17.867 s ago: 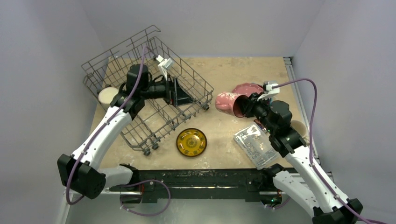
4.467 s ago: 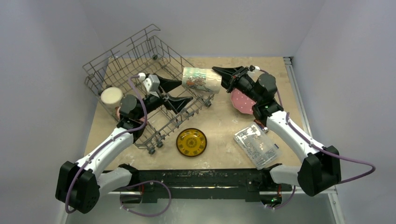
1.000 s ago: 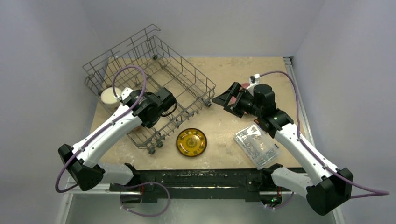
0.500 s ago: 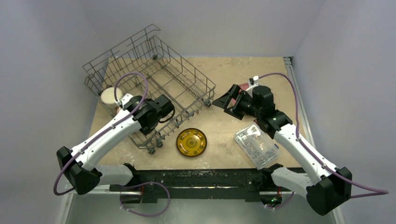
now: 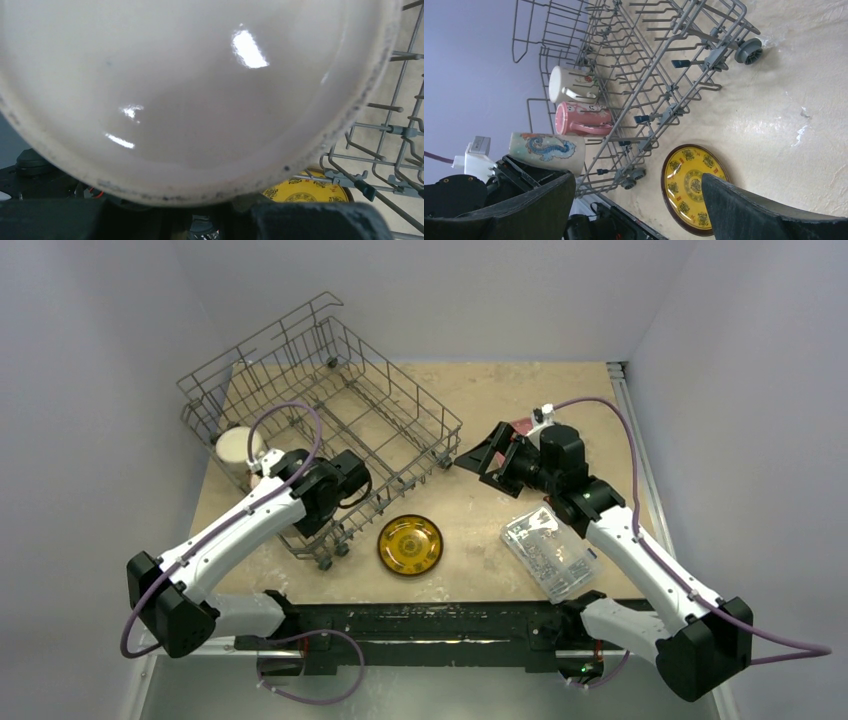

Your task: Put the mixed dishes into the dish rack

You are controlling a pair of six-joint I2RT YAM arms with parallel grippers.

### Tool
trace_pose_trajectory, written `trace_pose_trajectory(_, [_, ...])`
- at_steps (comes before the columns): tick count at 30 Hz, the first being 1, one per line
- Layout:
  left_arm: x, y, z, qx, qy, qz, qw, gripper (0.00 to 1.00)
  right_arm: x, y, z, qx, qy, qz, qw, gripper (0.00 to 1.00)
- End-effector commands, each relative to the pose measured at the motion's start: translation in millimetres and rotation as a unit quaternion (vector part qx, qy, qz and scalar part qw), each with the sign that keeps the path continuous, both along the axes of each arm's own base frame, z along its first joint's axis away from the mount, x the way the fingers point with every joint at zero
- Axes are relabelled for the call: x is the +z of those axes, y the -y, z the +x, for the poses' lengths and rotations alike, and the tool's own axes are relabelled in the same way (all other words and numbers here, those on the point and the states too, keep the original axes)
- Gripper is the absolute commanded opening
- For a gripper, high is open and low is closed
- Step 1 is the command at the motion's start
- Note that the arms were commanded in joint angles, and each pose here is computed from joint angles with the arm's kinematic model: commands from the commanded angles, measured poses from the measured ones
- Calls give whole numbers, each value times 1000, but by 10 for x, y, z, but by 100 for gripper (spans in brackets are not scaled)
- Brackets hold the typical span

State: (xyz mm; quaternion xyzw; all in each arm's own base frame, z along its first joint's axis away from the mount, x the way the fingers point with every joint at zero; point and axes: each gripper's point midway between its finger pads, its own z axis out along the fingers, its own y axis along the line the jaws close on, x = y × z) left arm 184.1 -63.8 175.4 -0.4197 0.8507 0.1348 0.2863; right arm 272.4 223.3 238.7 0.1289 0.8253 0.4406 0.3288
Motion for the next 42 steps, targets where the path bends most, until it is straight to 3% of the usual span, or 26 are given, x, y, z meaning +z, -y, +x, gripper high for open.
trace_pose_trajectory(1, [140, -447, -256, 12, -51, 108, 993, 0, -22, 15, 66, -12, 8, -1, 1000, 99])
trace_pose_trajectory(7, [56, -344, -129, 40, -74, 118, 989, 0, -60, 7, 74, -11, 3, -3, 1000, 99])
trace_pose_trajectory(13, [-21, -425, -129, 101, -53, 114, 987, 0, -77, 11, 77, -10, 3, -6, 1000, 99])
trace_pose_trajectory(24, [-111, -487, -148, 132, -53, 125, 982, 0, -145, -22, 100, -6, -3, -6, 1000, 99])
trace_pose_trajectory(27, [-165, -468, -154, 133, -70, 133, 980, 4, -149, -24, 104, -6, -4, -6, 1000, 99])
trace_pose_trajectory(34, [-223, -432, -141, 127, -78, 130, 980, 20, -159, -19, 93, -6, -5, -6, 1000, 99])
trace_pose_trajectory(40, [-245, -428, -152, 113, -84, 127, 982, 59, -168, -19, 92, -6, -5, -6, 1000, 99])
trace_pose_trajectory(42, [-248, -416, -152, 103, -87, 123, 983, 68, -176, -16, 93, -6, -5, -6, 1000, 99])
